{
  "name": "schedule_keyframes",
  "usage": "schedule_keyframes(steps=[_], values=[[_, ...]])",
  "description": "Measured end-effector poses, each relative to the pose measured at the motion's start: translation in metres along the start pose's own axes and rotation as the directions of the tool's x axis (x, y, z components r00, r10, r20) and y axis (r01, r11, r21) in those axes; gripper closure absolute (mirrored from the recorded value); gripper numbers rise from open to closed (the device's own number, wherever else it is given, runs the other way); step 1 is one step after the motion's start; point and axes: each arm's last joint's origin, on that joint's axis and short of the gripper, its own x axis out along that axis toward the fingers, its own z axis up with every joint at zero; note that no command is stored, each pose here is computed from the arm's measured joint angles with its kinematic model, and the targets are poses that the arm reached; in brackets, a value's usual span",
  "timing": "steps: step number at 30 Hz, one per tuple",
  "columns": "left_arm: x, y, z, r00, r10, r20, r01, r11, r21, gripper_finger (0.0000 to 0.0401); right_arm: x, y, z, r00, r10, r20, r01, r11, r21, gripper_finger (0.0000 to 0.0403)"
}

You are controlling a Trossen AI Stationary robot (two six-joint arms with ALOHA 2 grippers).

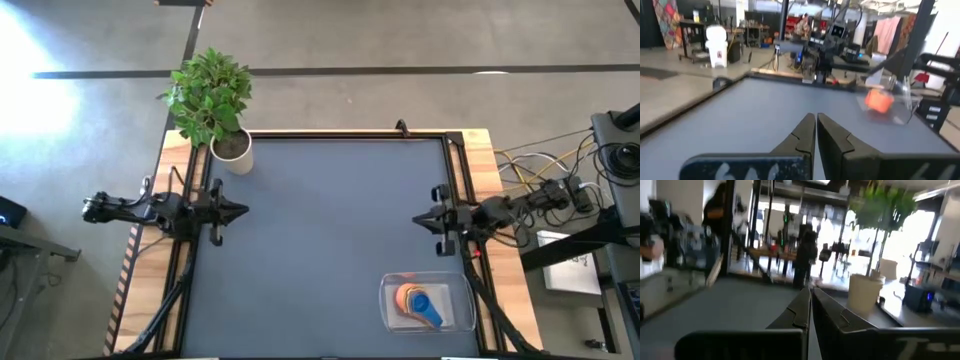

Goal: Nest measuring cups in basket
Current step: Return to Home position

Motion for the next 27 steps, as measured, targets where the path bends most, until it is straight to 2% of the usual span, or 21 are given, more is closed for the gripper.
schedule_keyframes(steps=[3,9,16,27], values=[[0.0027,0.0004,-0.0117,1.0,0.002,-0.031,-0.003,1.0,-0.015,0.0401,0.0,0.0009,-0.004,0.999,0.007,-0.031,-0.007,1.0,-0.003,0.0395],[0.0038,-0.0023,-0.0103,0.997,-0.079,0.018,0.079,0.997,-0.012,0.0401,0.0001,0.0015,-0.0028,0.999,0.03,-0.015,-0.03,1.0,0.007,0.0394],[0.0042,-0.0022,-0.0107,0.997,-0.073,0.014,0.073,0.996,-0.048,0.0401,0.0,-0.0017,-0.0052,0.994,-0.09,-0.056,0.092,0.995,0.048,0.0394],[0.0044,-0.0022,-0.0109,0.997,-0.07,0.012,0.07,0.996,-0.05,0.0401,0.0,-0.0019,-0.0053,0.994,-0.096,-0.058,0.098,0.994,0.047,0.0394]])
